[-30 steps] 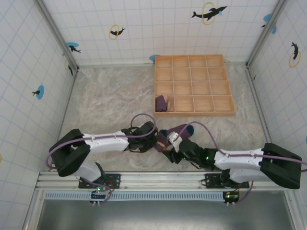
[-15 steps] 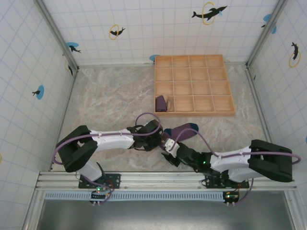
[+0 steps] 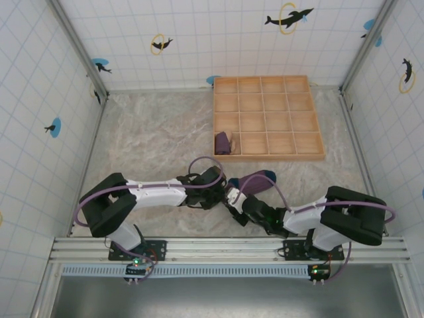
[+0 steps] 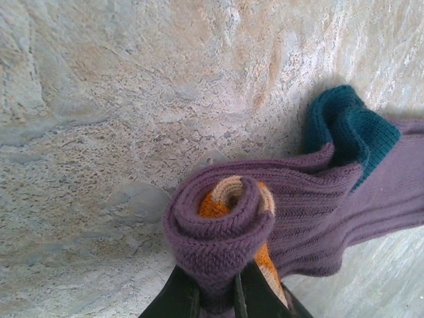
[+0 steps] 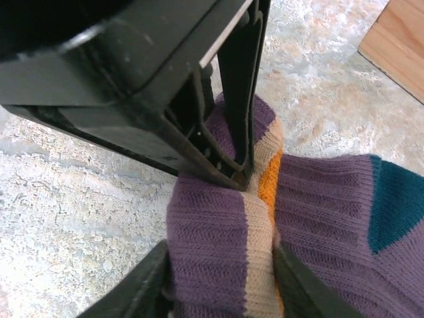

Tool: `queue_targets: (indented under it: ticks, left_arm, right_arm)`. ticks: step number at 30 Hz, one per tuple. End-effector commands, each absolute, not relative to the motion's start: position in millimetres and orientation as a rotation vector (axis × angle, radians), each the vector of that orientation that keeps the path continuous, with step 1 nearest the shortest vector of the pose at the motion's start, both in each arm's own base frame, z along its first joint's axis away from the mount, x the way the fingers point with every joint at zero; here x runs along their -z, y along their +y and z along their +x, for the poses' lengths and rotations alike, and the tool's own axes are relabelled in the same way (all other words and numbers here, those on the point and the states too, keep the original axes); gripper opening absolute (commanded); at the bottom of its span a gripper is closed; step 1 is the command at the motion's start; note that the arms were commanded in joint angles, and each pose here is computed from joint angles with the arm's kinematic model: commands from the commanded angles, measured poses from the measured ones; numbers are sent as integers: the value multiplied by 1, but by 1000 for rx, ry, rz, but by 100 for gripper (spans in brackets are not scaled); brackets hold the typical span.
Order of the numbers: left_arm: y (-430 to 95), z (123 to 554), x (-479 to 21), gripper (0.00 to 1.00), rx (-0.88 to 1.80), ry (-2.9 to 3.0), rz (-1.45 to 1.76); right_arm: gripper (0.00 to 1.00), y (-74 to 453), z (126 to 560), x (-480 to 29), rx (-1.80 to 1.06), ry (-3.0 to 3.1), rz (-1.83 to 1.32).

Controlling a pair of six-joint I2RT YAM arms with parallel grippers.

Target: Roll the socks

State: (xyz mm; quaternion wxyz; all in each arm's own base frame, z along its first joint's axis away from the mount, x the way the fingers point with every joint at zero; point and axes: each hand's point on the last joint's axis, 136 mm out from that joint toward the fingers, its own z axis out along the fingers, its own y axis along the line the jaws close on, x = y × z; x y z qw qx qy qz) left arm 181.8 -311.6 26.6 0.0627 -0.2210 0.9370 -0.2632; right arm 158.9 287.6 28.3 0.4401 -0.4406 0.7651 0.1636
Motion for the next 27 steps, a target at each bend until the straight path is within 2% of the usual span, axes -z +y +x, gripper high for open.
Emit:
queue_targets:
  ticks: [1, 4, 5, 8, 9, 11, 15, 22, 27]
  left_arm:
    - [-308, 174, -15, 0, 776, 2851, -725]
    - [-311, 176, -18, 1, 799, 2841, -702]
    - [-314, 177, -20, 8, 808, 2837, -685]
    - [-321, 181, -27, 43, 800, 2831, -608]
    - [-322, 183, -29, 51, 804, 2822, -591]
    - [-321, 186, -34, 58, 805, 2796, -580]
    - [-314, 196, -48, 62, 802, 2714, -556]
    - [-293, 207, -63, 61, 730, 2616, -580]
    - [-290, 209, -70, 60, 780, 2558, -552]
  right_arm:
    - [31, 294, 160, -31, -445, 1913, -1064]
    - [18, 290, 156, -24, -457, 1951, -1062]
    - [13, 290, 155, -23, -467, 1967, -1058]
    - [1, 287, 152, -20, -516, 2023, -1011]
    - [0, 286, 152, -19, -533, 2044, -993]
    - [0, 282, 150, -16, -568, 2085, -954]
    - [0, 279, 146, -17, -659, 2147, -859]
    - [0, 265, 143, -12, -846, 2319, -596]
    - [0, 253, 142, -5, -968, 2419, -374]
